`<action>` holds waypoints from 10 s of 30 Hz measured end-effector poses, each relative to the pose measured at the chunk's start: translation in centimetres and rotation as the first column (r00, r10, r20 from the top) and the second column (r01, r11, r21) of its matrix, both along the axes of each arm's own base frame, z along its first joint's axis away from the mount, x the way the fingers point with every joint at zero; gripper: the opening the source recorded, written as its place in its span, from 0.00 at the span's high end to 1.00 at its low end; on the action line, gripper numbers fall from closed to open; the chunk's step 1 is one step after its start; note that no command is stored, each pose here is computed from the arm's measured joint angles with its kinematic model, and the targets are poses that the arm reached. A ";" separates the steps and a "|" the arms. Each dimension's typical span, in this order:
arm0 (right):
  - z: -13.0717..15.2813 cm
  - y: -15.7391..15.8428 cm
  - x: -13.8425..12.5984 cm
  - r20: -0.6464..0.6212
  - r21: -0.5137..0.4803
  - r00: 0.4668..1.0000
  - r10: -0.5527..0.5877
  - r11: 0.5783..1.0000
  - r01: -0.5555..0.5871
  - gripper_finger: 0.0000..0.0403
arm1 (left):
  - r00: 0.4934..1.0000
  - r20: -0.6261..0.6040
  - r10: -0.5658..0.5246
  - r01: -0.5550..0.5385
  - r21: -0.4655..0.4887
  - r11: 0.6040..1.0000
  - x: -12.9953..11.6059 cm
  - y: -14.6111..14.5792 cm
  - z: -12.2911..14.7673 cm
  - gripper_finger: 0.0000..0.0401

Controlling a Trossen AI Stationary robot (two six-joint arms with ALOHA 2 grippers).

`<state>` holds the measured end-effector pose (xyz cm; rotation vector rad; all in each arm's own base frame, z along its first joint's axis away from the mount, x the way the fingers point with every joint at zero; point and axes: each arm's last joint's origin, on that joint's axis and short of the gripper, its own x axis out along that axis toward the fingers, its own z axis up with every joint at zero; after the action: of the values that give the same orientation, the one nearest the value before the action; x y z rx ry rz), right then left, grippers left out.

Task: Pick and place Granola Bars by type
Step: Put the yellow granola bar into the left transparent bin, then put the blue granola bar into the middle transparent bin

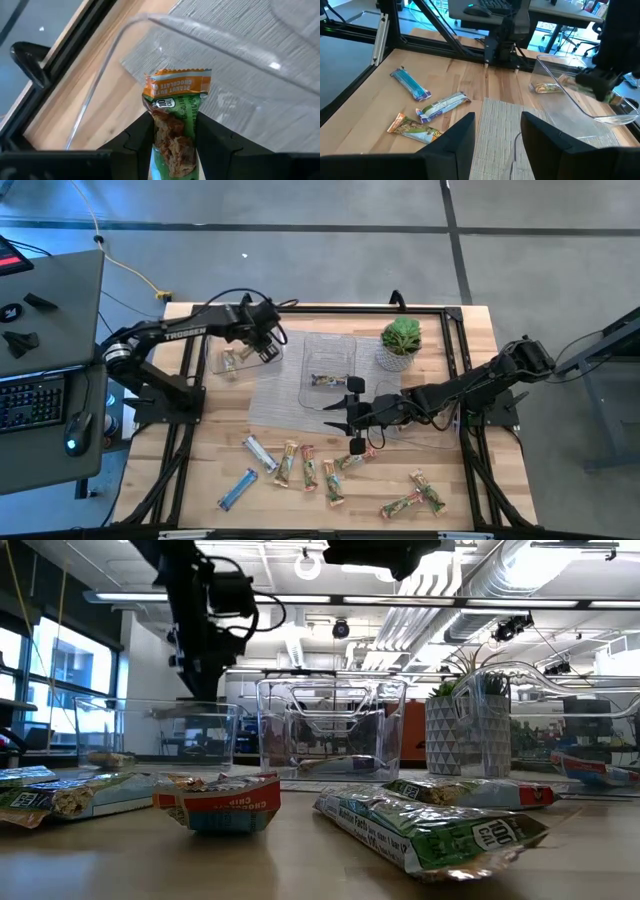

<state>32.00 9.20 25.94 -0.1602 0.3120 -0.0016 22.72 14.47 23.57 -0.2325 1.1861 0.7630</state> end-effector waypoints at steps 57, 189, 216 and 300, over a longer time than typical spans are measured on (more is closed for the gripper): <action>0.1 0.0 0.0 0.008 0.030 1.000 -0.024 0.999 0.024 0.65 | 0.936 0.205 -0.287 0.348 -0.393 0.851 -0.5 -1.6 8.6 0.53; -0.5 2.6 -1.1 -0.048 0.039 0.997 0.059 0.998 -0.057 0.65 | 0.679 -0.046 -0.733 0.684 0.402 0.609 6.8 -20.5 3.1 0.74; -1.2 4.5 -2.2 -0.126 0.003 0.986 0.108 0.994 -0.108 0.65 | 0.792 0.249 -0.557 0.534 0.158 0.831 12.9 -2.3 -5.9 0.74; -1.3 1.6 -1.1 -0.135 -0.087 0.991 0.013 0.996 -0.025 0.65 | 0.999 -0.003 0.032 -0.025 -0.681 0.732 -3.4 -33.1 -7.8 0.58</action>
<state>30.87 10.76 24.61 -0.2521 0.4454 0.0139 19.35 -18.58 15.75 -0.8723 1.4225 0.3115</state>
